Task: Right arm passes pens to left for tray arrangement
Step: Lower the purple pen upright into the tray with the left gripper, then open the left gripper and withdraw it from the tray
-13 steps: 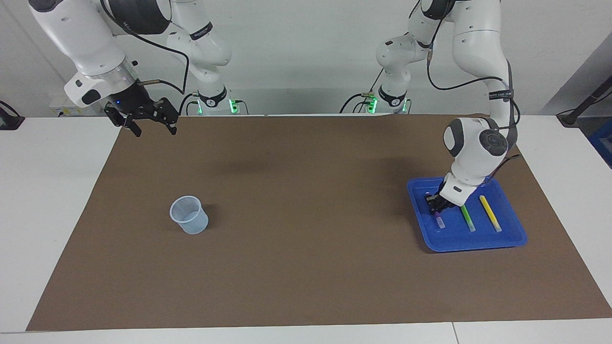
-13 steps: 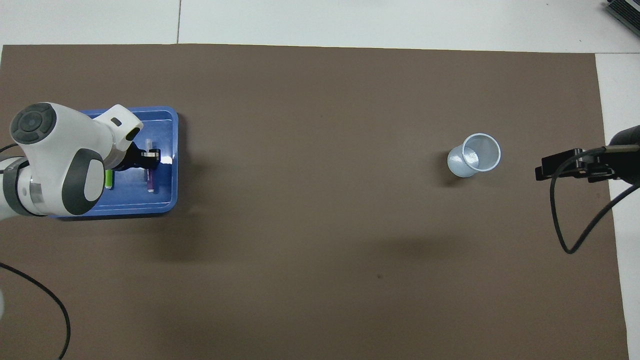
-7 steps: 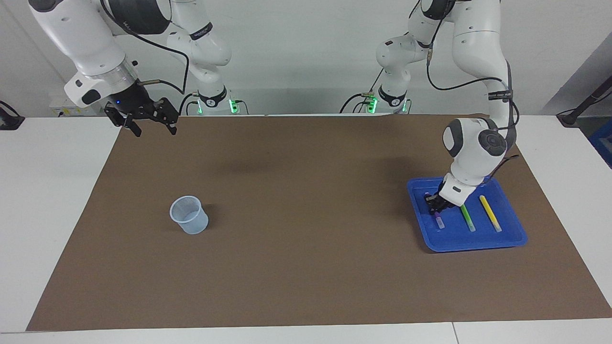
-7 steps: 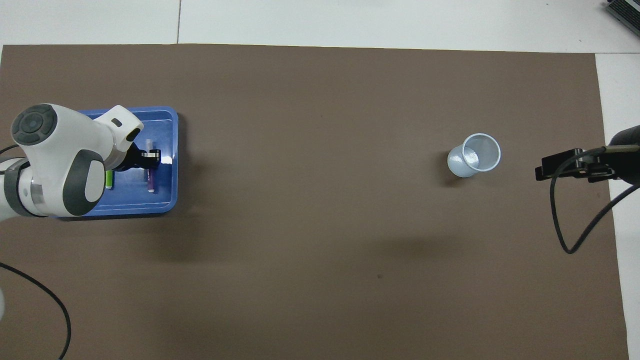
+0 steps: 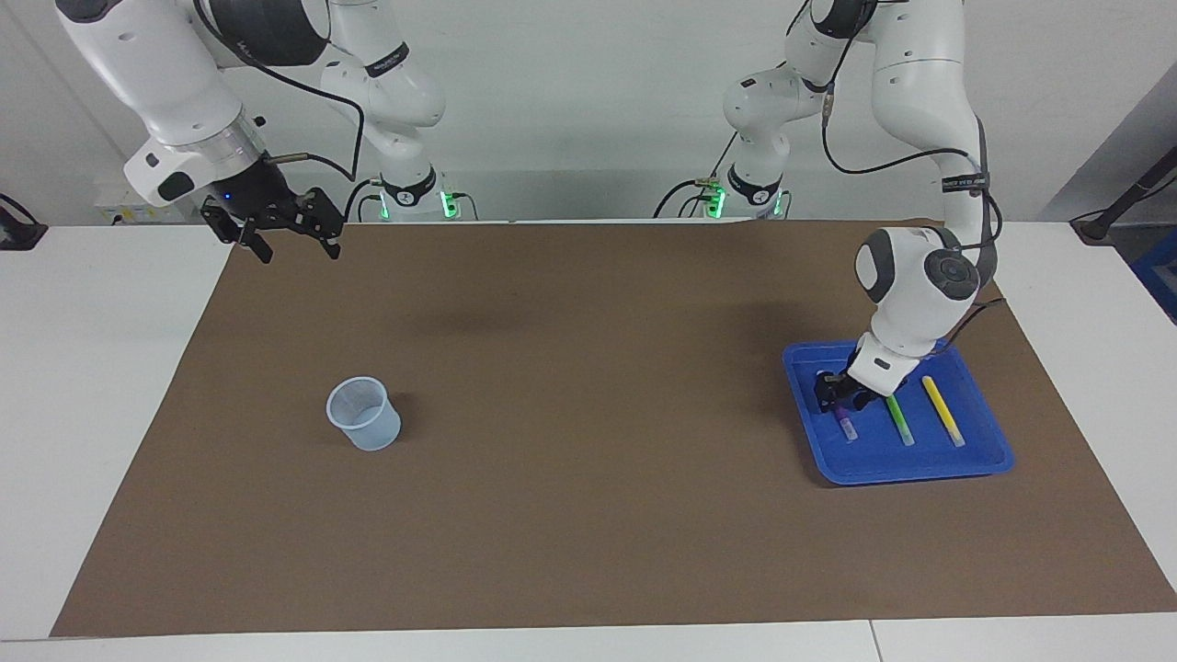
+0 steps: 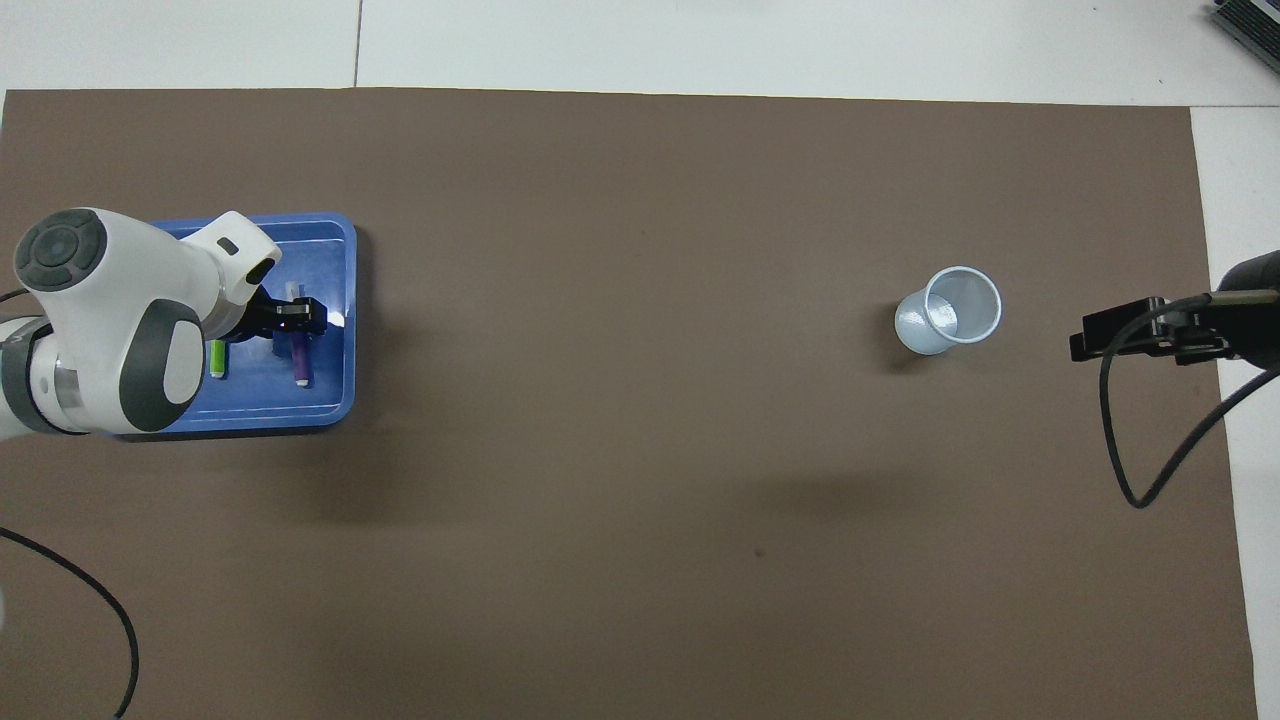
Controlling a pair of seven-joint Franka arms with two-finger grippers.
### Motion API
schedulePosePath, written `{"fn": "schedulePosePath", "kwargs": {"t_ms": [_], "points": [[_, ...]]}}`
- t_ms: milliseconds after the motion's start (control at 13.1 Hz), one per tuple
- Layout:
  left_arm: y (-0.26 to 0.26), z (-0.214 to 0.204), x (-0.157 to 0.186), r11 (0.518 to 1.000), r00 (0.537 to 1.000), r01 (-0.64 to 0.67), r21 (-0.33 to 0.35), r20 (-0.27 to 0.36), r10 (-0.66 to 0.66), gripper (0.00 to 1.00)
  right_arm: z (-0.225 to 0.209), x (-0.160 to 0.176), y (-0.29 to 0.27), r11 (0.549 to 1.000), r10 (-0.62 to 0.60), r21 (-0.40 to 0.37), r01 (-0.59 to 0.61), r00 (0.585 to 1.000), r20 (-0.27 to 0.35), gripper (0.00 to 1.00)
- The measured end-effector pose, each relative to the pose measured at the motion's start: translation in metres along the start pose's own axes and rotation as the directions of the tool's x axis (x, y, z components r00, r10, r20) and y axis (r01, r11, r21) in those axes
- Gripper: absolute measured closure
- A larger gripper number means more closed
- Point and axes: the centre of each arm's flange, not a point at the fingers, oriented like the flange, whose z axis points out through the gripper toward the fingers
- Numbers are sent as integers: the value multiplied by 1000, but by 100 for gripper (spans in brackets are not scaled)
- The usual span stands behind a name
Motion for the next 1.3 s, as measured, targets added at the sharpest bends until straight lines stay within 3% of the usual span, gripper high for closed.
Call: {"fn": "schedulePosePath", "kwargs": {"t_ms": [305, 534, 915, 1296], "points": [[0, 0, 0, 1000, 1000, -6, 0, -2, 6, 27, 0, 0, 0, 1000, 0, 0, 0, 1000, 1, 0], [5, -4, 2, 1000, 1000, -18, -2, -16, 18, 0, 1, 0, 0, 1000, 0, 0, 0, 1000, 1, 0], [1, -19, 12, 1000, 998, -12, -1, -58, 12, 0, 1, 0, -2, 1000, -3, 0, 3, 1000, 1, 0], [0, -77, 37, 1000, 984, -6, 4, -178, 7, 0, 1, -3, 6, 1000, 12, 0, -12, 1000, 22, 0]]}}
